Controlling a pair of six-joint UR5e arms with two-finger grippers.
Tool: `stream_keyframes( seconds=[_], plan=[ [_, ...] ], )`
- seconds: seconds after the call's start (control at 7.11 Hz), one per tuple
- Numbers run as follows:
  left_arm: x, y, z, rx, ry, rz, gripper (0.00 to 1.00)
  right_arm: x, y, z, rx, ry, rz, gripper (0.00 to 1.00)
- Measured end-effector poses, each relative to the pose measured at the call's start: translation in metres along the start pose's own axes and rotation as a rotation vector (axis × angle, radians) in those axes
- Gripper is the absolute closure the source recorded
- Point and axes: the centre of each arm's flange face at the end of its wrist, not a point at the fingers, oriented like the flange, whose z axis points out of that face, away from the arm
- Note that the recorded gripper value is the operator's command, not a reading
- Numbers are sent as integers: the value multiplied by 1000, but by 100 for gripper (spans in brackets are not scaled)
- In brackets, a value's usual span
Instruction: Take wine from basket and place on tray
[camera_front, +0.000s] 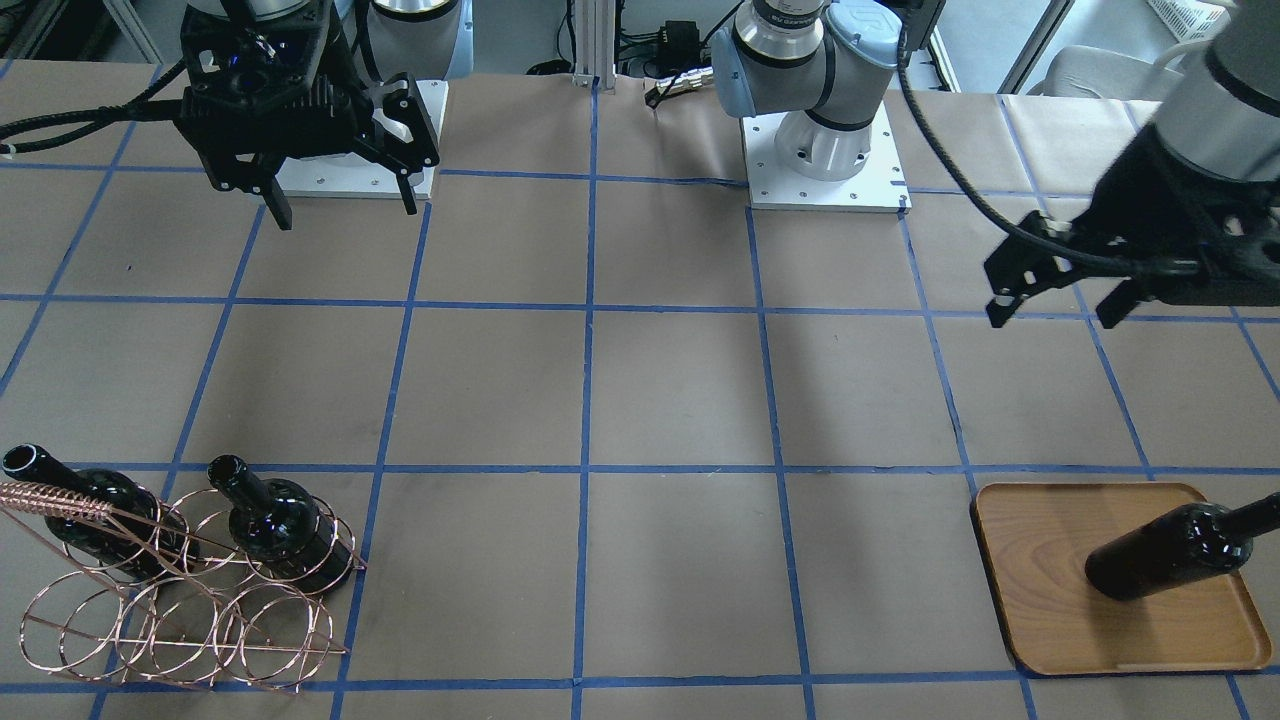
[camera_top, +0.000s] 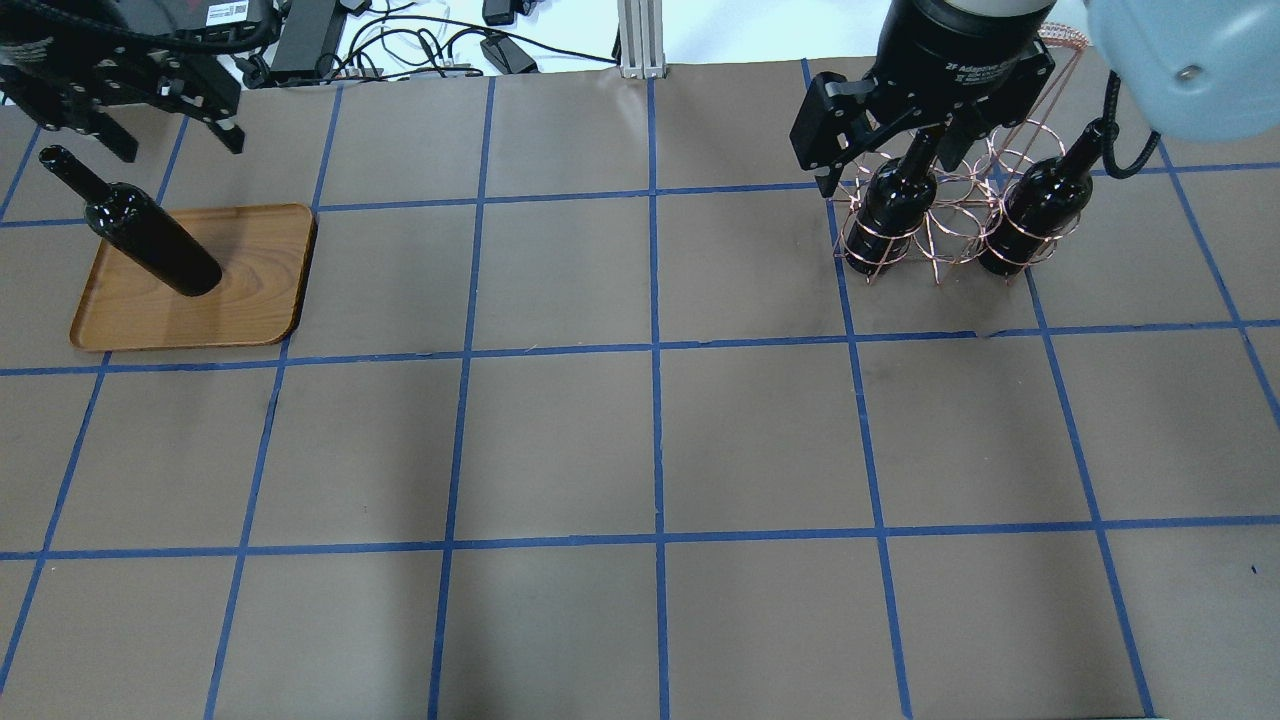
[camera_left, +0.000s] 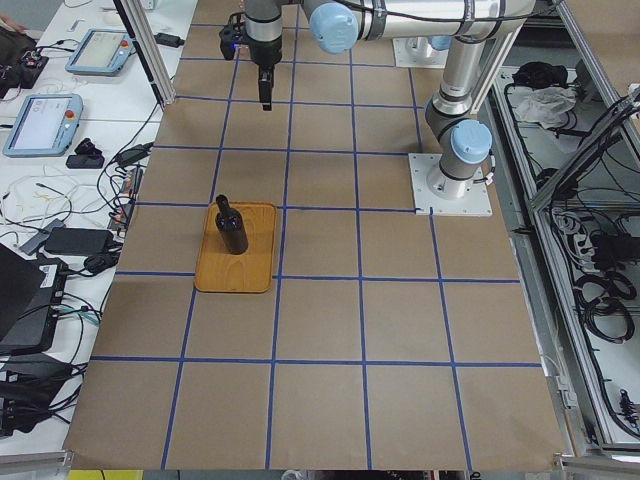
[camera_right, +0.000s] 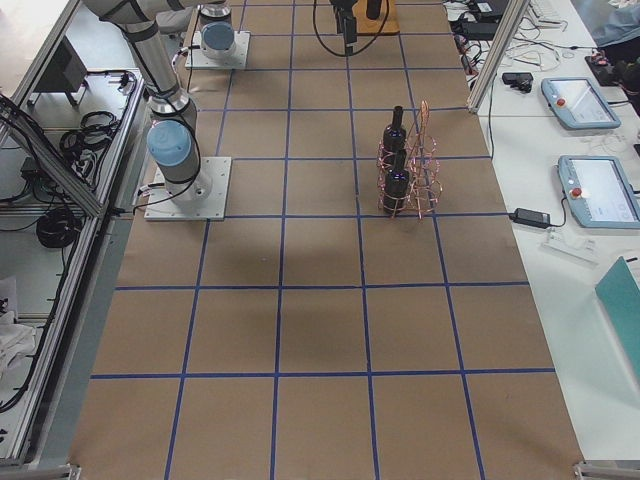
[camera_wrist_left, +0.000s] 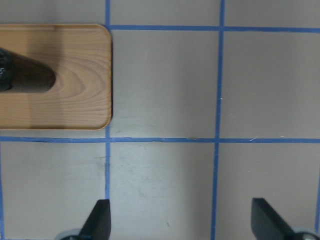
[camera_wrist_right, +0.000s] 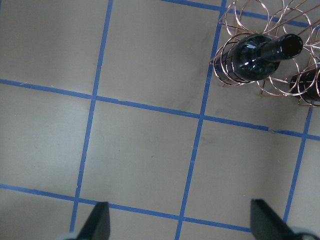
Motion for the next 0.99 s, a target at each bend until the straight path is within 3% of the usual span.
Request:
stream_keyframes(
  seconds=[0.42,0.99],
  plan=[
    [74,31,-7,55,2,62,0,0,0,0,0,0,0,0],
    [86,53,-3,49,5,53,0,0,0,0,0,0,-1,0]
  ],
)
